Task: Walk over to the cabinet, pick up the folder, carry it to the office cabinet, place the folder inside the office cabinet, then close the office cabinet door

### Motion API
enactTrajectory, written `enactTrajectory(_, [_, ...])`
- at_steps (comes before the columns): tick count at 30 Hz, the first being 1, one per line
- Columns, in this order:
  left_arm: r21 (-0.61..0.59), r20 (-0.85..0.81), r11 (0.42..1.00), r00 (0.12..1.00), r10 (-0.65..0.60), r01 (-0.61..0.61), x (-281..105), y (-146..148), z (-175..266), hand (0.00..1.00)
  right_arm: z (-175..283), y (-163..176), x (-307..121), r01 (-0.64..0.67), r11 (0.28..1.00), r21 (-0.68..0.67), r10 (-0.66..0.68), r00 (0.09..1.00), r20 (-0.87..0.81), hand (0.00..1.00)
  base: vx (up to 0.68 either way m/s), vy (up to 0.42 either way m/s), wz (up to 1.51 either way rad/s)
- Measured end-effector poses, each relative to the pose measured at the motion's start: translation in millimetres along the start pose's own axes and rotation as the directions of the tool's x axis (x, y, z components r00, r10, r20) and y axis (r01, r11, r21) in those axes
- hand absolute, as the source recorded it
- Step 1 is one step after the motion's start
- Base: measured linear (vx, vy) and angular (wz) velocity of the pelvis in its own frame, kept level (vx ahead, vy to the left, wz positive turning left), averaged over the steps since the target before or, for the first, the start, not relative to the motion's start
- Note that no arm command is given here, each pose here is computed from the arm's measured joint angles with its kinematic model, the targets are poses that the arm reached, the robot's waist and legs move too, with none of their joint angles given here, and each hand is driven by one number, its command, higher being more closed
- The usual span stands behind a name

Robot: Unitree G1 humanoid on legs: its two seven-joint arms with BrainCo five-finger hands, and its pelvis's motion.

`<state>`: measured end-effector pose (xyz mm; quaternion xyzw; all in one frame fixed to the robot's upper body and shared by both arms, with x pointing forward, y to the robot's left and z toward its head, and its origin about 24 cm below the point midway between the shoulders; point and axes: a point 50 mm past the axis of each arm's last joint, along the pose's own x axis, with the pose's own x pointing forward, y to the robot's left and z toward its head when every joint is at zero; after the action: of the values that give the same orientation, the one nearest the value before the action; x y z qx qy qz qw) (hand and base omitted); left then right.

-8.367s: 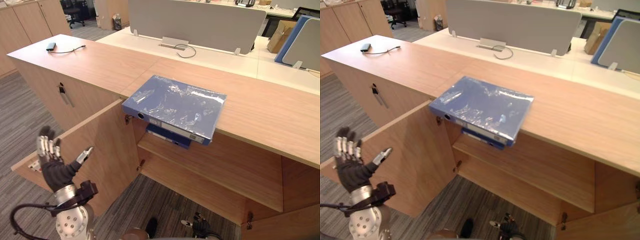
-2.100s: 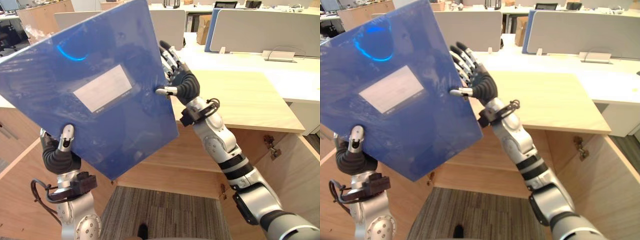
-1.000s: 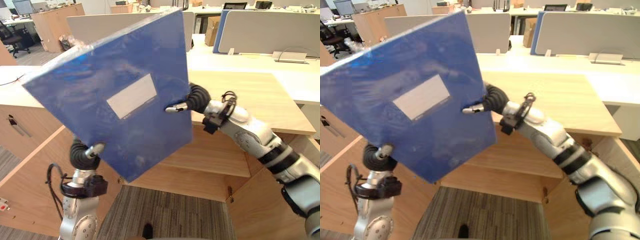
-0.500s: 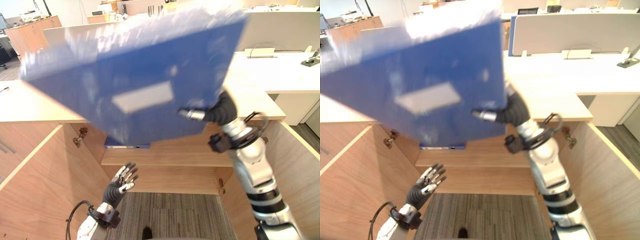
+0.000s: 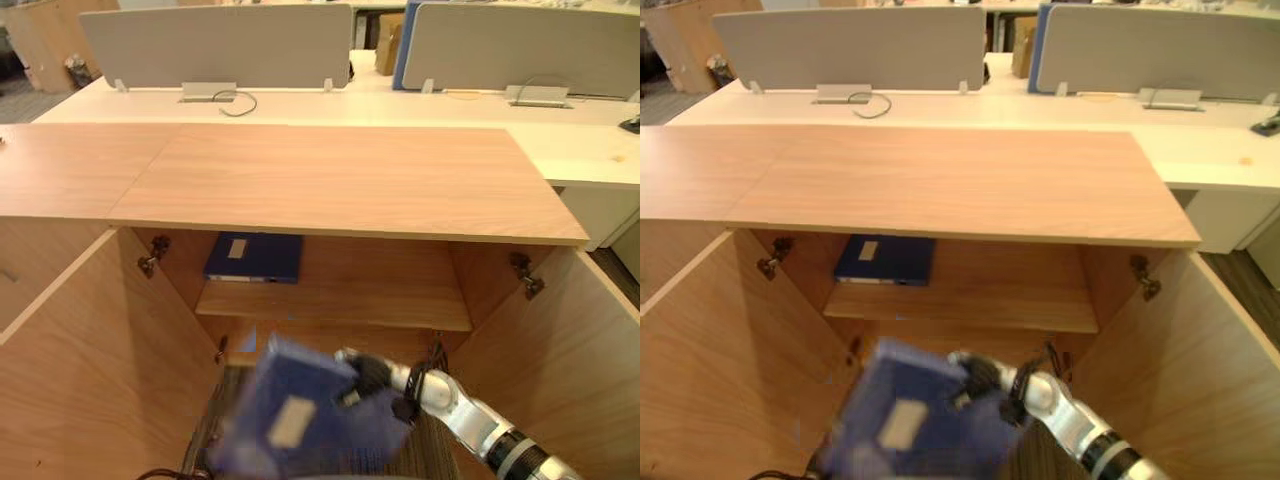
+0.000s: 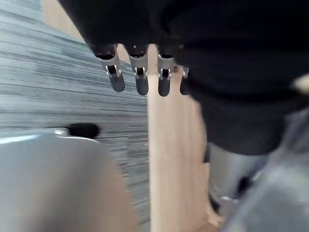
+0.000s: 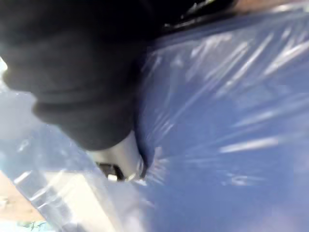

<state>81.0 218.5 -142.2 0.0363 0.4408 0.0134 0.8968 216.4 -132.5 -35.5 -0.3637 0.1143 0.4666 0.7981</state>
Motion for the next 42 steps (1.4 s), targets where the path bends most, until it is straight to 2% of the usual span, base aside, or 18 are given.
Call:
enactTrajectory(3, [0.012,-0.047,0.999,0.998,0.036,-0.035,-2,6,-9,0.00,-24,-3,0,-0.023,0.992,-0.124,0.006,0.991,-0.134,1.00,0.05,-0.020,0.00])
enactTrajectory(5, [0.024,-0.043,0.999,0.998,0.043,-0.042,0,6,-6,0.00,-49,-3,-3,-0.089,0.974,-0.209,0.027,0.960,-0.280,1.00,0.05,-0.016,0.07])
enactTrajectory(8, [0.036,-0.039,0.999,0.998,0.041,-0.040,1,5,-5,0.00,-76,5,-12,-0.158,0.965,-0.209,0.055,0.903,-0.426,1.00,0.02,-0.006,0.02])
enactTrajectory(10, [0.031,-0.031,0.999,0.999,0.041,-0.040,2,4,-2,0.00,-89,5,-17,-0.131,0.976,-0.175,0.027,0.867,-0.498,1.00,0.00,0.000,0.00])
enactTrajectory(13, [0.012,-0.025,0.999,0.999,0.045,-0.045,3,1,-1,0.00,-95,-8,-20,0.058,0.996,-0.069,-0.086,0.842,-0.532,1.00,-0.01,0.011,0.01])
enactTrajectory(14, [0.010,-0.007,0.999,0.999,0.042,-0.042,4,-1,3,0.00,-96,-17,-22,0.198,0.980,0.004,-0.165,0.827,-0.538,1.00,-0.03,0.059,0.05])
enactTrajectory(15, [0.004,0.006,0.999,0.999,0.042,-0.042,4,-2,5,0.00,-96,-25,-23,0.305,0.950,0.063,-0.225,0.813,-0.538,1.00,-0.03,0.080,0.09])
enactTrajectory(17, [-0.011,0.040,0.999,0.999,0.038,-0.037,5,-7,12,0.00,-92,-46,-25,0.534,0.820,0.206,-0.365,0.765,-0.531,1.00,-0.02,0.112,0.08])
enactTrajectory(18, [-0.020,0.045,0.999,0.998,0.036,-0.035,5,-9,12,0.00,-90,-52,-25,0.583,0.776,0.239,-0.402,0.750,-0.525,1.00,0.00,0.125,0.03])
enactTrajectory(20, [-0.045,0.052,0.998,0.998,0.039,-0.036,5,-14,14,0.00,-67,-77,-22,0.714,0.591,0.375,-0.564,0.698,-0.441,1.00,0.01,0.133,-0.10])
enactTrajectory(21, [-0.049,0.053,0.998,0.998,0.043,-0.040,5,-13,14,0.00,-59,-83,-20,0.730,0.535,0.424,-0.602,0.682,-0.415,1.00,-0.01,0.130,-0.22])
enactTrajectory(22, [-0.059,0.060,0.997,0.997,0.052,-0.048,5,-12,15,0.00,-43,-94,-18,0.735,0.442,0.514,-0.664,0.653,-0.363,1.00,-0.01,0.120,-0.29])
enactTrajectory(23, [-0.064,0.070,0.997,0.996,0.057,-0.052,5,-12,18,0.00,-28,-105,-17,0.724,0.374,0.579,-0.720,0.621,-0.311,1.00,-0.03,0.108,-0.29])
enactTrajectory(26, [-0.099,0.081,0.992,0.993,0.081,-0.073,5,-11,20,0.00,11,-129,-25,0.630,0.239,0.739,-0.838,0.518,-0.171,1.00,-0.05,0.118,-0.30])
enactTrajectory(29, [-0.131,0.079,0.987,0.992,0.100,-0.089,5,-8,20,0.00,30,-142,-37,0.559,0.181,0.809,-0.895,0.435,-0.100,1.00,-0.03,0.079,-0.18])
enactTrajectory(36, [-0.170,0.112,0.980,0.986,0.122,-0.102,3,-5,27,0.00,36,-157,-50,0.354,-0.019,0.935,-0.930,0.336,-0.146,1.00,0.01,0.027,-0.12])
enactTrajectory(38, [-0.189,0.133,0.977,0.983,0.127,-0.100,3,-5,32,0.00,44,-168,-50,0.223,-0.100,0.970,-0.936,0.310,-0.168,1.00,-0.03,0.029,-0.09])
enactTrajectory(42, [-0.231,0.174,0.969,0.976,0.134,-0.092,3,-5,44,0.00,64,-203,-57,-0.155,-0.226,0.962,-0.955,0.232,-0.187,1.00,-0.05,0.001,0.13])
